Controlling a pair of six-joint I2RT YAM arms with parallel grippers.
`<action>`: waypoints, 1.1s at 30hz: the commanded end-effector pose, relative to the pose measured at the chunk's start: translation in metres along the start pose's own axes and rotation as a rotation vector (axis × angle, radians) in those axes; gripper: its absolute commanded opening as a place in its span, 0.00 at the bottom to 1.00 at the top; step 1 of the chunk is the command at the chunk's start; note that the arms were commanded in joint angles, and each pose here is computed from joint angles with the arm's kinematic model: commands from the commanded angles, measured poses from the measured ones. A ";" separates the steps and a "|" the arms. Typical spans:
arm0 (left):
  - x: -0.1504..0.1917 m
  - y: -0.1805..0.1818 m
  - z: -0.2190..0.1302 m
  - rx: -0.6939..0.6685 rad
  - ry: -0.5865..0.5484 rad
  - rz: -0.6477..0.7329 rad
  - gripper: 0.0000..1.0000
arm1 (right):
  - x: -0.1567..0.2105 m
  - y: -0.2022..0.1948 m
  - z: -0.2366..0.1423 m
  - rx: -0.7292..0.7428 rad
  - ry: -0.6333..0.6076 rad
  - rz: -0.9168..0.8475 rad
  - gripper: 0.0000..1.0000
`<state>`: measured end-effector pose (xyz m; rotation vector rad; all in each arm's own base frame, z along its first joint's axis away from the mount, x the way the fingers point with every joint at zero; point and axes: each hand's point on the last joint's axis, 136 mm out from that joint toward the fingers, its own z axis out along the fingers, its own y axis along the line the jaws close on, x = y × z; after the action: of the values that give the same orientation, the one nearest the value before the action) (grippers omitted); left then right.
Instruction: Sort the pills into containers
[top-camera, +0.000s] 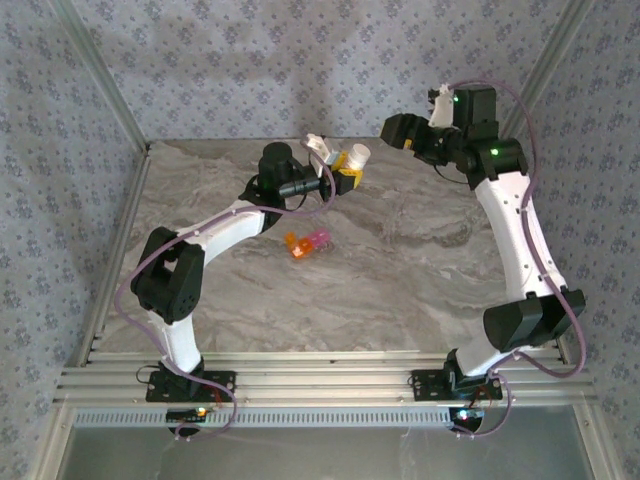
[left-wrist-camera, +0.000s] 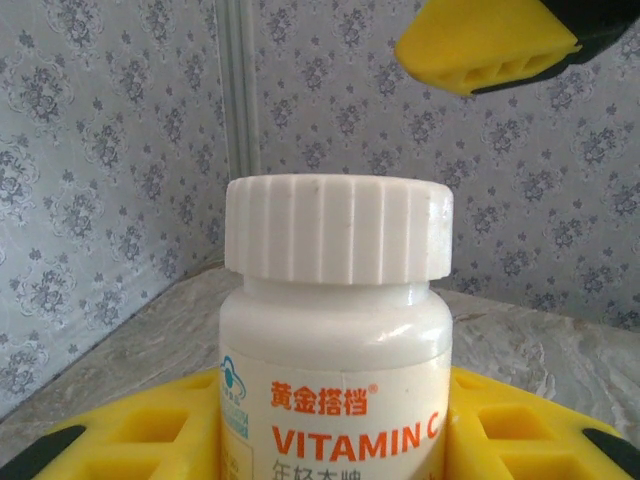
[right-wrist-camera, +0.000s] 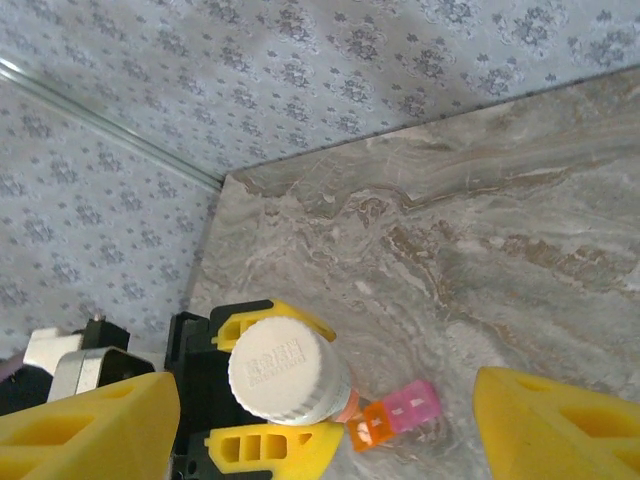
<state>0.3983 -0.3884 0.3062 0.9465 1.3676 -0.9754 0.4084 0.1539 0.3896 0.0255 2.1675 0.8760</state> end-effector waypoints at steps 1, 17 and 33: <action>-0.037 -0.015 -0.006 0.048 -0.073 0.037 0.00 | 0.007 0.007 -0.004 -0.001 0.052 -0.152 0.78; -0.041 -0.019 -0.008 0.061 -0.086 0.022 0.00 | 0.046 0.033 0.014 0.000 0.220 -0.350 0.78; -0.042 -0.024 -0.009 0.077 -0.085 0.028 0.00 | 0.045 0.025 0.030 0.019 0.229 -0.313 0.77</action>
<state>0.3914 -0.3905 0.3099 0.9527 1.3616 -1.0299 0.3859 0.2057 0.3543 -0.4131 2.3281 0.7247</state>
